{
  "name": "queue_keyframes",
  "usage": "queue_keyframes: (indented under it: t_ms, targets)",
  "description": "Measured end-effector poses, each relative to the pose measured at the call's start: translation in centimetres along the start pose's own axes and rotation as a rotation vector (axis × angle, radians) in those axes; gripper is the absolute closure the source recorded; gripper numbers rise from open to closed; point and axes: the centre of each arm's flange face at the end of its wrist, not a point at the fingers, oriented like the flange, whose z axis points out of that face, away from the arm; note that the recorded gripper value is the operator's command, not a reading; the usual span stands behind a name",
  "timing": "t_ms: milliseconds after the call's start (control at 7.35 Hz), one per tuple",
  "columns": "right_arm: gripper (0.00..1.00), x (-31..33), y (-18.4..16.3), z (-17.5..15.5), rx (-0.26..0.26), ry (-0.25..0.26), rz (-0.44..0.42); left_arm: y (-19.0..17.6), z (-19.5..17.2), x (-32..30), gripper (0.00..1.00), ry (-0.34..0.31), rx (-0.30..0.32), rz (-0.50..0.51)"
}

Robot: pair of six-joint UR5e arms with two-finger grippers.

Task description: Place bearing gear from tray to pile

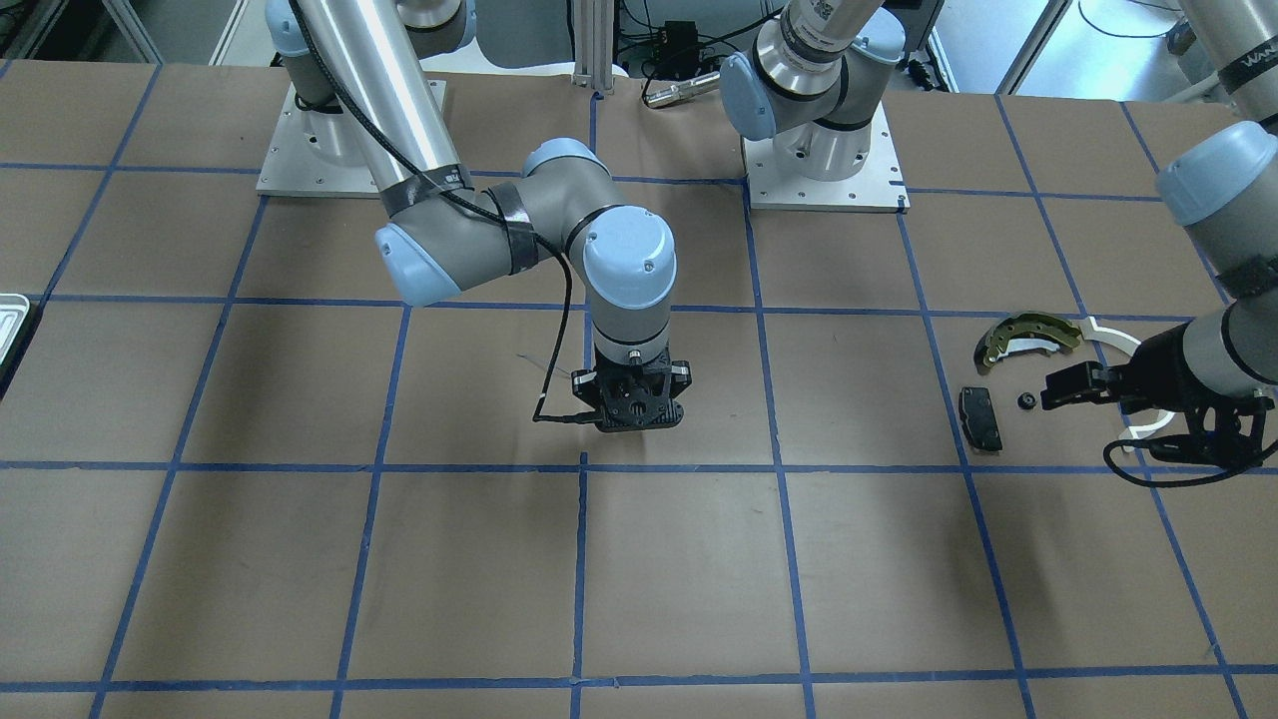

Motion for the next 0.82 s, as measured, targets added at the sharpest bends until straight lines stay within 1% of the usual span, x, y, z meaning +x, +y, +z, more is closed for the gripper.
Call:
queue_keyframes:
  t_ms: [136,272,408,545,681,817]
  targets:
    - [0.0,1.2,-1.1,-0.8,0.003,0.002,0.006,-0.4,-0.8,2.0,0.0,-0.009,0.008,0.023]
    - [0.0,4.4,-3.3,-2.7,0.003,0.006,0.024,-1.0,-1.3,4.8,0.0,-0.019,0.015,0.04]
    - [0.0,9.3,-5.7,-6.0,0.004,0.011,0.041,-1.8,-1.5,9.1,0.0,-0.019,0.026,0.027]
    - [0.0,14.7,-7.3,-10.1,0.015,0.024,0.045,-2.5,-1.3,14.5,0.0,-0.001,0.039,-0.016]
    - [0.0,19.5,-7.7,-14.5,0.03,0.042,0.034,-3.0,-0.7,20.6,0.0,0.01,0.051,-0.047]
    - [0.0,22.9,-7.2,-18.5,0.035,0.054,0.027,-3.3,0.2,26.3,0.0,0.008,0.077,-0.042]
